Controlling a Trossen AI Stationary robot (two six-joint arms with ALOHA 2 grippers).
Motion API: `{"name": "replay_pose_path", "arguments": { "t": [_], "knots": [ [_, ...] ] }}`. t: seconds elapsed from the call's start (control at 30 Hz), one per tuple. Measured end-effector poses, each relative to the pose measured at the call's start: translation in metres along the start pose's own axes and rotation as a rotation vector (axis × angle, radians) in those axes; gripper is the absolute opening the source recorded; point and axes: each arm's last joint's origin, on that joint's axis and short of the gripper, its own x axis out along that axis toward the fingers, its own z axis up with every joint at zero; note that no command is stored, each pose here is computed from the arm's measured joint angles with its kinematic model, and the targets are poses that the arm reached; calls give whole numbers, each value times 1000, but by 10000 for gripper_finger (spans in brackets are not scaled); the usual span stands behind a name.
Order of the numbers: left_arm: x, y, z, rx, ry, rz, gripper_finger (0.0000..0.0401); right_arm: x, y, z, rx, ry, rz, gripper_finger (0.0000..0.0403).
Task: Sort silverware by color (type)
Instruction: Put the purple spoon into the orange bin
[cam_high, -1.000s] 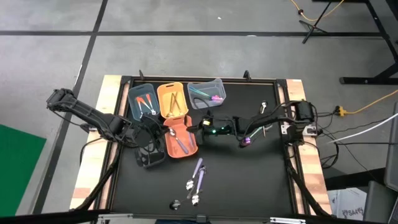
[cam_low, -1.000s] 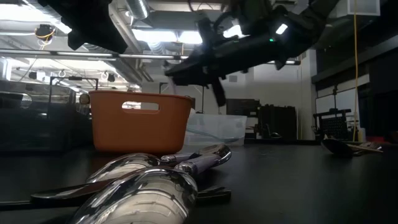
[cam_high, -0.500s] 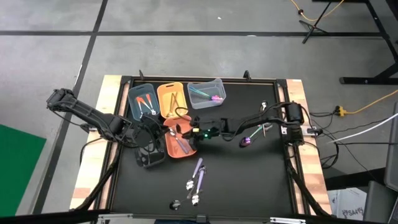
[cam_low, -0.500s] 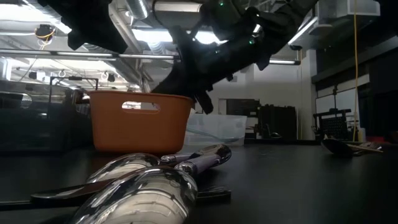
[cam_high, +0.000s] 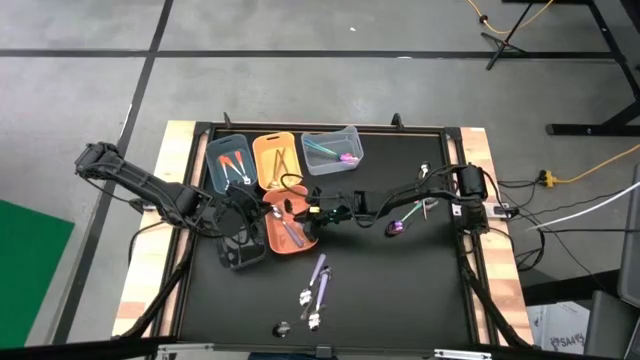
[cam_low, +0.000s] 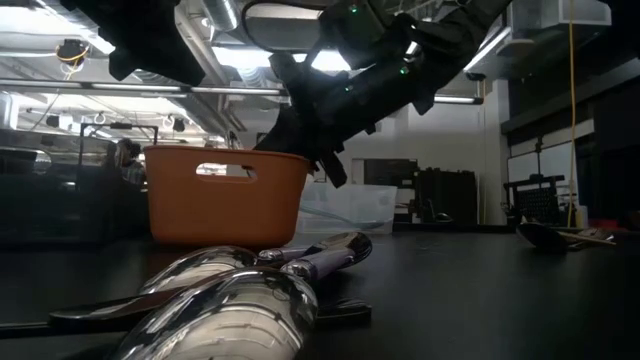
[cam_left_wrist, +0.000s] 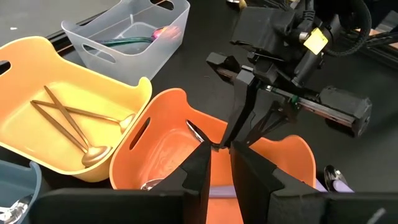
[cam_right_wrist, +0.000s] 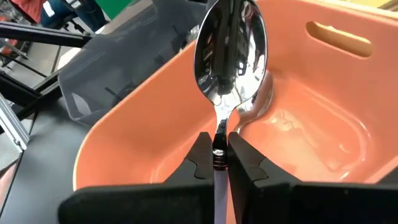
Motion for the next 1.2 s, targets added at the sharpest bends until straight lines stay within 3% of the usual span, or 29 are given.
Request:
{"name": "replay_pose_path", "arguments": {
  "t": [0.3,0.57,0.7,1.2],
  "knots": [
    [0,0,0,0,0,0,56,0,0,0,0,1,-1,13],
    [0,0,0,0,0,0,56,0,-1,1,2,-19,-32,91],
    [0,0,0,0,0,0,56,0,-1,1,4,-28,-45,111],
    [0,0,0,0,6,-5,56,0,-1,1,4,-27,-44,111]
  ]
}}
